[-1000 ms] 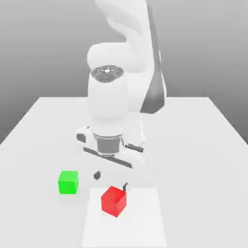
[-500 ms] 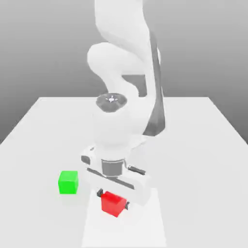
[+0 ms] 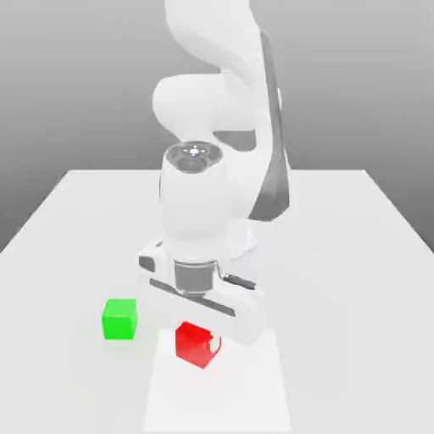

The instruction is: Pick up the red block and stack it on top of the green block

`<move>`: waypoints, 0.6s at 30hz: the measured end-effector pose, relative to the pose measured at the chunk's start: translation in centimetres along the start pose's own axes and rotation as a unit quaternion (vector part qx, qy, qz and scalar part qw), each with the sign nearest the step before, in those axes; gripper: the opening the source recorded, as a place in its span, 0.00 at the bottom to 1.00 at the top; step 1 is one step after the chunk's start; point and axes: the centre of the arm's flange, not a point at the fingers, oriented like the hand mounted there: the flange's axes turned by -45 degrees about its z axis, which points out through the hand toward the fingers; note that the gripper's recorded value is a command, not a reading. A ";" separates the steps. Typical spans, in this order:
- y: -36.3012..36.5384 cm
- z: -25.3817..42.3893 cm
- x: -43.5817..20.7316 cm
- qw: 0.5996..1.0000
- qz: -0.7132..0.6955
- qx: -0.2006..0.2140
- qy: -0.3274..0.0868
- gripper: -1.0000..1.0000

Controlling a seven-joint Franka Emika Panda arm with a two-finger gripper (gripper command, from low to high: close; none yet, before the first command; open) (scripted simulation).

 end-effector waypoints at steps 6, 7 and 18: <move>0.2 -1.7 -0.6 1.000 0.002 -0.001 -0.007 0.00; 0.3 -1.8 -0.8 1.000 -0.010 -0.001 -0.009 0.00; 8.3 -3.2 -0.2 0.977 -0.213 0.015 -0.026 0.00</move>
